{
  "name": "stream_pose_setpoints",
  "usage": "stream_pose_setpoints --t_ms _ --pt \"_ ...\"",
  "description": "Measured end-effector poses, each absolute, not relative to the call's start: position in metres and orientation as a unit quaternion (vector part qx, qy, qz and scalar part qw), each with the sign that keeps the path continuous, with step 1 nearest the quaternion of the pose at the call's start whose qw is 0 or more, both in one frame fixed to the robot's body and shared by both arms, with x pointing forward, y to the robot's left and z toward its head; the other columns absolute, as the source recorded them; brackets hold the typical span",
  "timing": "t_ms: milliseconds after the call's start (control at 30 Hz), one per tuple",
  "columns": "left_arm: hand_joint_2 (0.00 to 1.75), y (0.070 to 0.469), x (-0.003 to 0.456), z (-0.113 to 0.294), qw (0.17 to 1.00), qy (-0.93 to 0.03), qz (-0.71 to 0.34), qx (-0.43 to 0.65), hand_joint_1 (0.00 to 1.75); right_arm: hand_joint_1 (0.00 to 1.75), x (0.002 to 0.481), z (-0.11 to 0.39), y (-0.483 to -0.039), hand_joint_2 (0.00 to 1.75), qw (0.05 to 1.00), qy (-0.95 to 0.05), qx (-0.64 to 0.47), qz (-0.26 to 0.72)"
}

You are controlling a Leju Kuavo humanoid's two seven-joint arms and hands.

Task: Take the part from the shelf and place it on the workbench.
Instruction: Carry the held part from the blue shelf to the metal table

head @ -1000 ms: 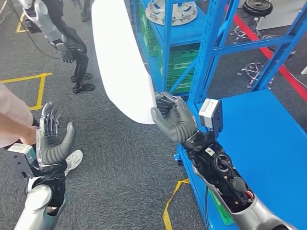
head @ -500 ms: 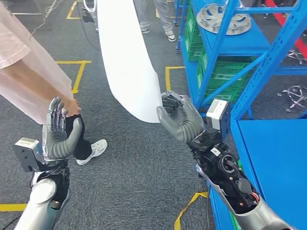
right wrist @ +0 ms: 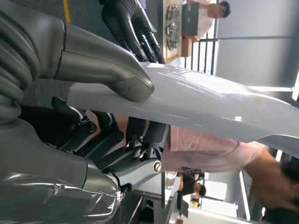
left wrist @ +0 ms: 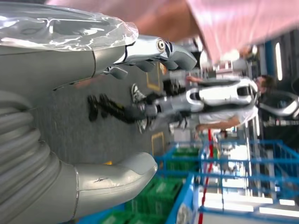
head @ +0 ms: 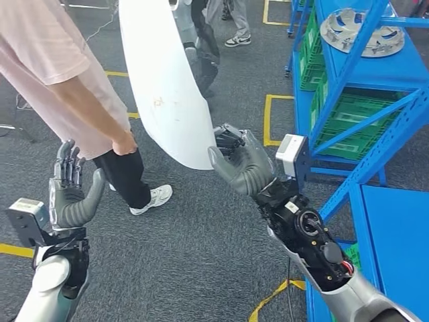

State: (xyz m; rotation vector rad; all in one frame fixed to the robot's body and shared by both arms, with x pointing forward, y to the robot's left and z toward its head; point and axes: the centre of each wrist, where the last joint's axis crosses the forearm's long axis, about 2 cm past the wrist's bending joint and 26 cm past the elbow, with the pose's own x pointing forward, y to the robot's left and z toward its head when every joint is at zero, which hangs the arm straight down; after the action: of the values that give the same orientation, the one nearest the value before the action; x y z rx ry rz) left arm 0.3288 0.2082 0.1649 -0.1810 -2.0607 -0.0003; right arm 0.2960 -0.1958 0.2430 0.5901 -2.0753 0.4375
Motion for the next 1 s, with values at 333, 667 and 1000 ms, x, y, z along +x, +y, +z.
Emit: stream_pose_setpoints --t_ms 333,667,1000 --pt "1.75 0.212 0.328 0.164 0.515 -0.855 0.003 -0.063 0.0 1.75 0.3 0.244 -0.194 1.75 0.438 -0.84 0.258 0.19" --pt "1.75 0.211 0.326 0.162 0.524 -0.849 0.001 -0.068 0.0 1.75 0.296 0.236 -0.195 1.75 0.455 -0.837 0.243 0.184" --pt "1.75 0.213 0.325 0.161 0.529 -0.847 0.008 -0.06 0.0 1.75 0.293 0.233 -0.195 1.75 0.46 -0.833 0.245 0.184"
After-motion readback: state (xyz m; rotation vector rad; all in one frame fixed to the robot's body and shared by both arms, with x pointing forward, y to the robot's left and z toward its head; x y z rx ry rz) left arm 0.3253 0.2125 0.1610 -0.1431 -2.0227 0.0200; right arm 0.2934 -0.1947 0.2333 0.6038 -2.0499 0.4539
